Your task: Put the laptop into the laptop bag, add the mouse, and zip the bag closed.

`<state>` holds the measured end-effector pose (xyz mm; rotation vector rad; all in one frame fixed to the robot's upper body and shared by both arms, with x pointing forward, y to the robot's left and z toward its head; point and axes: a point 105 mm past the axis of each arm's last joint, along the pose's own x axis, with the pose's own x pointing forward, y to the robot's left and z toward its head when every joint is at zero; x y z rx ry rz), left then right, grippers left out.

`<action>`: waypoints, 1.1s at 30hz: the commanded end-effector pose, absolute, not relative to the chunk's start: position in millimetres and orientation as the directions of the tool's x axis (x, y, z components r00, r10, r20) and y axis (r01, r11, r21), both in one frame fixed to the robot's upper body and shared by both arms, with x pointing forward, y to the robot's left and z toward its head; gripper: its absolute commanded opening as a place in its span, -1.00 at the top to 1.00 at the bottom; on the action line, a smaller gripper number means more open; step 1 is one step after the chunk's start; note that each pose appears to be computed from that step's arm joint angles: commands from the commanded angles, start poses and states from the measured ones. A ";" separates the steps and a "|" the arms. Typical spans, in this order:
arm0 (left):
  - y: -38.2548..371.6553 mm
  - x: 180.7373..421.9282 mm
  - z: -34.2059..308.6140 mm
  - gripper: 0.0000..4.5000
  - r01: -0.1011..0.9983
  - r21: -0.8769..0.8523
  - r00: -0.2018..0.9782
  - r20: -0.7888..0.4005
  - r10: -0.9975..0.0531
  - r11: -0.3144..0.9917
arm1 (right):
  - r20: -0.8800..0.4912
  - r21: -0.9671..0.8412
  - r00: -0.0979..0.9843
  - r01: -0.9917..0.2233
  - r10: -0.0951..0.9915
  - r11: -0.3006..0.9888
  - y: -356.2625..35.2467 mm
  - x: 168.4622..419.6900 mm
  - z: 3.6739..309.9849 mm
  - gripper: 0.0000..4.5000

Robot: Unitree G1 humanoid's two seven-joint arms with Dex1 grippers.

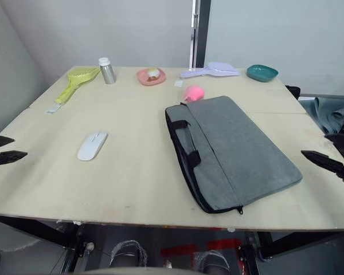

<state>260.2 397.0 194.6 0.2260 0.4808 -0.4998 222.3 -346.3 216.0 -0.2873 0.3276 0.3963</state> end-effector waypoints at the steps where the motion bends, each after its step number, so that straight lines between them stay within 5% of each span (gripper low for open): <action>1: 390.1 268.0 205.6 -0.99 0.514 0.145 0.795 -0.451 -0.406 0.846 | -0.322 -0.252 0.879 -0.437 0.351 0.864 -339.9 224.0 230.5 -1.00; 8: 358.7 282.5 185.3 -0.99 0.544 0.160 0.786 -0.442 -0.433 0.824 | -0.242 -0.255 0.751 -0.660 0.615 0.706 -263.7 238.6 250.1 -1.00; 14: 341.1 314.5 149.5 -0.99 0.385 0.152 0.859 -0.419 -0.294 0.910 | -0.135 -0.270 0.503 -0.848 0.853 0.457 -165.4 240.5 265.0 -1.00; 19: 327.0 335.8 141.9 -0.99 0.292 0.117 0.895 -0.383 -0.228 0.949 | -0.119 -0.250 0.397 -0.899 0.910 0.360 -130.5 240.9 264.8 -1.00; 25: 287.3 353.3 157.0 -0.99 0.293 -0.041 0.912 -0.290 -0.292 0.955 | -0.148 -0.233 0.360 -0.918 0.921 0.321 -114.0 244.7 251.6 -1.00; 33: 286.3 355.7 139.0 -0.99 0.257 -0.034 0.897 -0.364 -0.251 0.966 | -0.127 -0.241 0.364 -0.914 0.923 0.327 -113.7 242.3 253.6 -1.00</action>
